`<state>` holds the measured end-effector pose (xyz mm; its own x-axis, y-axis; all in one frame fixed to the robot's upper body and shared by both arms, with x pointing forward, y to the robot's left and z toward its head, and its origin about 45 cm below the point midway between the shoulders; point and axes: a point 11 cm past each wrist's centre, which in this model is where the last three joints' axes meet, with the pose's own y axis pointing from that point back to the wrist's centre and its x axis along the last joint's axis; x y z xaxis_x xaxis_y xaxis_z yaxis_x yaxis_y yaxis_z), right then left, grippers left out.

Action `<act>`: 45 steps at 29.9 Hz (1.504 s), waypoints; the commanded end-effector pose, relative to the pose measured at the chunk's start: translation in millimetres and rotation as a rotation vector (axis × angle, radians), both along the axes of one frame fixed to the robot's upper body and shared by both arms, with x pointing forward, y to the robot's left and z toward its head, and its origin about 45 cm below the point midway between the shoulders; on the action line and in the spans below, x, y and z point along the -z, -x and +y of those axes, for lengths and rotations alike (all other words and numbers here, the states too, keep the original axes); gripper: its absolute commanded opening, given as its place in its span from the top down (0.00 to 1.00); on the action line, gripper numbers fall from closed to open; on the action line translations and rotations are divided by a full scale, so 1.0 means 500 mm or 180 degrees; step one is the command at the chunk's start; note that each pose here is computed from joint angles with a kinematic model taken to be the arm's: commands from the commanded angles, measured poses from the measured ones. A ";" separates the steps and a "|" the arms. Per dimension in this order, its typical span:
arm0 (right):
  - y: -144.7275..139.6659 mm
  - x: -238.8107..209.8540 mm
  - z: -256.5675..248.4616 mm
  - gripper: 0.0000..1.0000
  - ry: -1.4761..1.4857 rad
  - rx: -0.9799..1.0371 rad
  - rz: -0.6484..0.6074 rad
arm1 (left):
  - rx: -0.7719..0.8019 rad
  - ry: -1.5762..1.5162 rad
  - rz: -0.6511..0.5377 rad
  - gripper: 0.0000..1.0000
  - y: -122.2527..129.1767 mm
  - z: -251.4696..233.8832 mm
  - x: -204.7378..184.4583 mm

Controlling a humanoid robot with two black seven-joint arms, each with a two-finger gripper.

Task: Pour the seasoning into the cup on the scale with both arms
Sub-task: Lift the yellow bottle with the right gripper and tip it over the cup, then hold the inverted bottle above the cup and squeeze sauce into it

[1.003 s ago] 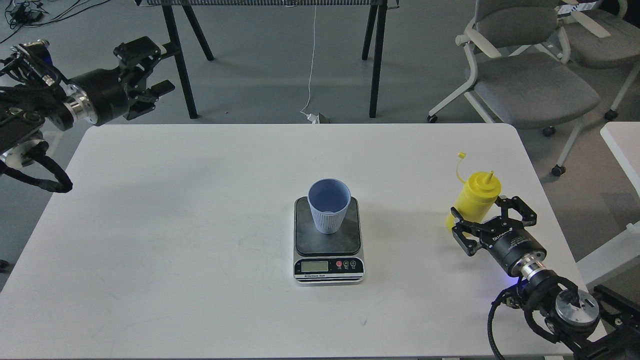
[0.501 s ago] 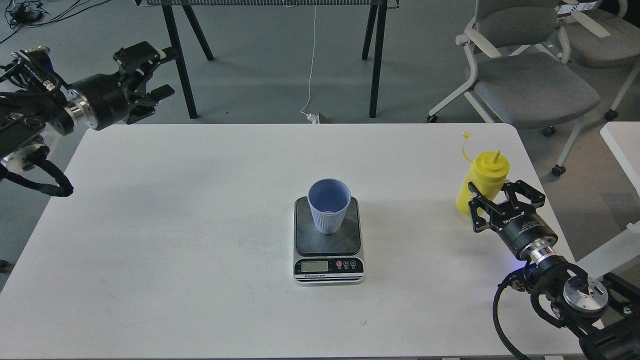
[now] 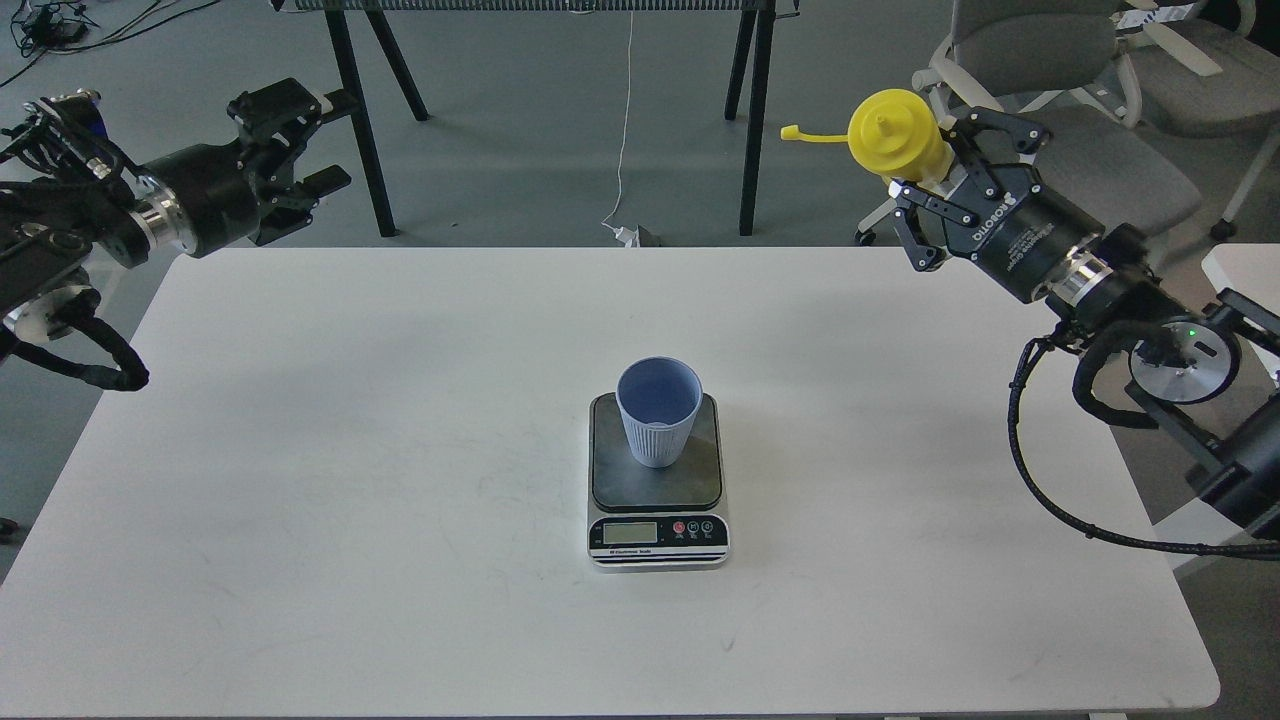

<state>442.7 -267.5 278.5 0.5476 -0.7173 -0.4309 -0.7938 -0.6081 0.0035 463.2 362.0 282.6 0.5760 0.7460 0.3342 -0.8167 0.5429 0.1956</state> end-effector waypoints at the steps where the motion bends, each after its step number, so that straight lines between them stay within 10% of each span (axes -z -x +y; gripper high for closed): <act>1: -0.030 -0.029 0.074 0.98 0.0755 -0.0150 -0.0366 | 0.0008 0.0024 -0.0014 0.05 0.000 -0.002 -0.003; 21: -0.042 0.023 0.318 0.98 0.3045 -0.1293 -0.1356 | 0.0006 0.0052 -0.0026 0.05 0.000 -0.004 -0.005; 45: -0.056 0.031 0.326 0.98 0.3814 -0.1555 -0.1688 | 0.0007 0.0048 -0.0021 0.05 0.000 -0.004 -0.003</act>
<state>470.6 -105.1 263.1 0.7488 -0.1918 0.6345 -0.5765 -0.6609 0.4805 463.1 360.3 284.4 0.5752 0.7498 0.3269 -0.8169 0.5473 0.1821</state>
